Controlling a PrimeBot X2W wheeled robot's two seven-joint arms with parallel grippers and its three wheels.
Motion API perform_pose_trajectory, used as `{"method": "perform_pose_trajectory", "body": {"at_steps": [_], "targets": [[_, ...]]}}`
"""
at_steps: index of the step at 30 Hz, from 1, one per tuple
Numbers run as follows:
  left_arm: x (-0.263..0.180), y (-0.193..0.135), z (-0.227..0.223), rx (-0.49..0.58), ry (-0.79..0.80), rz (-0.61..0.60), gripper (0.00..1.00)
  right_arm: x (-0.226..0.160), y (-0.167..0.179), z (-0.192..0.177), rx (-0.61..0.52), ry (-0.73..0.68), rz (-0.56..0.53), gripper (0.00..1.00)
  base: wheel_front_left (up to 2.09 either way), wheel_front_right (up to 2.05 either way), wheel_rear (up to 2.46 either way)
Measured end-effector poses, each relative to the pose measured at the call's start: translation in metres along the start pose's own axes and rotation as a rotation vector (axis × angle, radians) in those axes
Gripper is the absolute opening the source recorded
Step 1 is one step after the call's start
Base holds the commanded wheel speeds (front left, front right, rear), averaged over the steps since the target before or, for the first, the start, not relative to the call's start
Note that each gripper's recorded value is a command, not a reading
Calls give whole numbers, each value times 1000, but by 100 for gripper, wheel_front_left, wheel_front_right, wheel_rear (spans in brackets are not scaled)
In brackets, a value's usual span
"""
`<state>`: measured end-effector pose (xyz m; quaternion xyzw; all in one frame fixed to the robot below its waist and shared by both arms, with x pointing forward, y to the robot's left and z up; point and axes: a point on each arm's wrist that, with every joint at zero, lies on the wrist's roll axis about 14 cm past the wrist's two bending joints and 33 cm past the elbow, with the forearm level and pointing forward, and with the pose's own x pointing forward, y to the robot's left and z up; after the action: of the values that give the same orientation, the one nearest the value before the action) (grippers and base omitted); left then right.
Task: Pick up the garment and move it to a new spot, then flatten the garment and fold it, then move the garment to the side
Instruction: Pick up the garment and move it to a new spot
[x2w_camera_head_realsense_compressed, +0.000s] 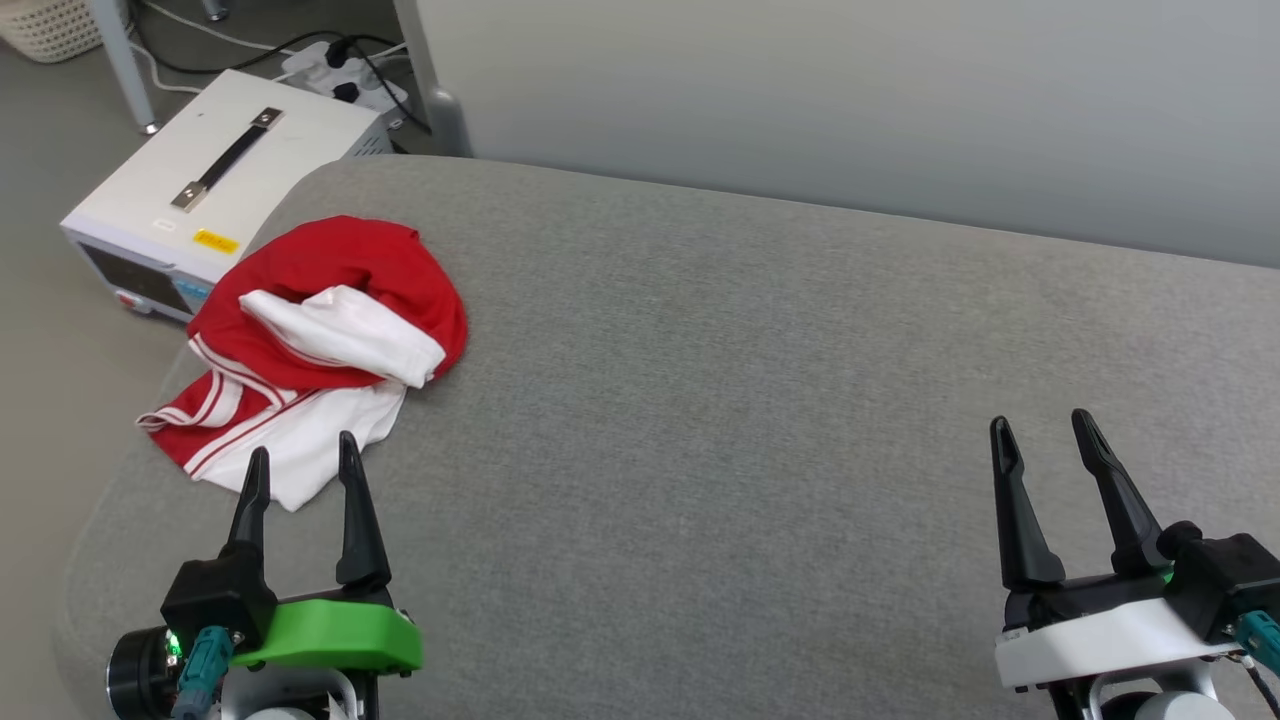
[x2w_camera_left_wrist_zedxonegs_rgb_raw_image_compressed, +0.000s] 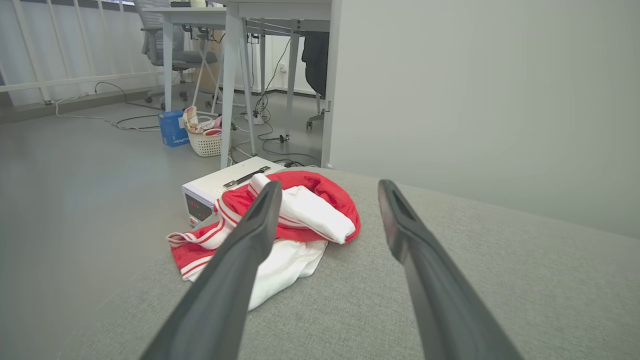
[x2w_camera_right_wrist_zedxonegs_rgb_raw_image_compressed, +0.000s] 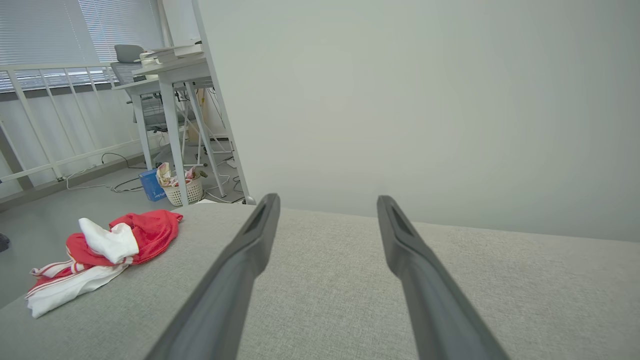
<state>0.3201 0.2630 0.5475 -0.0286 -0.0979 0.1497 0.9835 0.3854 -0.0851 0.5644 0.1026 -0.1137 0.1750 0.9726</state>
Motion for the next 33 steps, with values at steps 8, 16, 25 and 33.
{"method": "perform_pose_trajectory", "body": {"at_steps": [8,16,25,33], "targets": [[-19,39,6,23,-12,125,100,19,32,-14,39,14,103,100,0,0,0],[-42,77,12,46,-20,253,100,33,66,-29,82,37,206,100,0,0,0],[-57,101,12,45,-6,336,100,40,82,-42,109,64,252,100,0,0,0],[-2,112,47,53,-124,251,100,41,77,-47,98,70,243,100,0,0,0]]}}
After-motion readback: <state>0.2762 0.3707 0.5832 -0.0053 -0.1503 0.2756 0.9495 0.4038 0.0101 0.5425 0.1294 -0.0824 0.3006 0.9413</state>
